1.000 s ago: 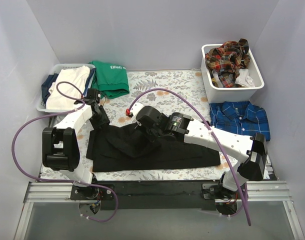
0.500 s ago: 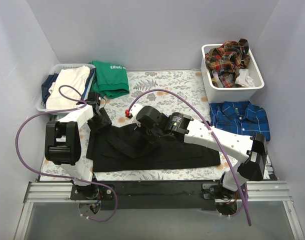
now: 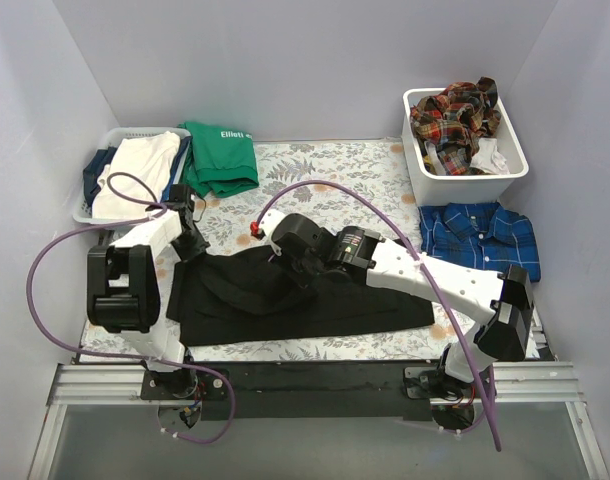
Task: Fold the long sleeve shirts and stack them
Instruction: Fold the shirt
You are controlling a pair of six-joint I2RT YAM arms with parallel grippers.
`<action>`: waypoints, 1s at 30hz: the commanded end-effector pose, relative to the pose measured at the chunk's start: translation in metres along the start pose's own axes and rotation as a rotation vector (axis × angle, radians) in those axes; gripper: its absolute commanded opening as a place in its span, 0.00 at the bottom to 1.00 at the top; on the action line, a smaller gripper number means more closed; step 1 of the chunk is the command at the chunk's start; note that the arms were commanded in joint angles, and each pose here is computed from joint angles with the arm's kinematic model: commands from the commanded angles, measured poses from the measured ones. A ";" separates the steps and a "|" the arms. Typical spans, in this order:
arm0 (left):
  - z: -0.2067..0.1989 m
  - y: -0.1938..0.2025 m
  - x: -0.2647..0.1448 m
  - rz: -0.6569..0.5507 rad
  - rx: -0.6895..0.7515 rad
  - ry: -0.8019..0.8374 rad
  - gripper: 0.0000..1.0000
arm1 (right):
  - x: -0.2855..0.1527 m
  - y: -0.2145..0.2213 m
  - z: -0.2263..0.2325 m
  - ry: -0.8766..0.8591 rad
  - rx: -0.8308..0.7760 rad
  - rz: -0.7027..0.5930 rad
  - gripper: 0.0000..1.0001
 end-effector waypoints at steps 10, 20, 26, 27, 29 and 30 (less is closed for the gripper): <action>0.027 0.007 -0.031 -0.073 -0.075 -0.061 0.04 | 0.015 0.019 0.004 -0.064 -0.041 0.082 0.06; 0.026 -0.004 -0.020 -0.046 -0.090 -0.068 0.31 | -0.028 0.082 -0.012 -0.155 -0.023 0.193 0.59; 0.026 -0.003 -0.017 -0.033 -0.086 -0.067 0.33 | -0.027 0.077 -0.026 -0.030 0.041 0.065 0.75; 0.027 -0.001 -0.017 -0.028 -0.084 -0.074 0.33 | -0.023 0.074 -0.024 -0.026 0.050 0.056 0.75; 0.028 -0.001 -0.018 -0.034 -0.084 -0.074 0.33 | -0.006 0.074 -0.023 -0.047 0.047 0.087 0.81; 0.029 -0.001 -0.018 -0.035 -0.088 -0.073 0.33 | 0.003 0.073 -0.023 -0.059 0.034 0.093 0.84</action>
Point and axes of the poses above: each gripper's point midway between its finger pads, its own x axis out along the fingers, its own z axis along the line the jaws close on, y = z × x, the point moved 8 cm from there along -x, back along the fingers, and after that the axes turned 14 degrees about x, right-handed, at the moved point
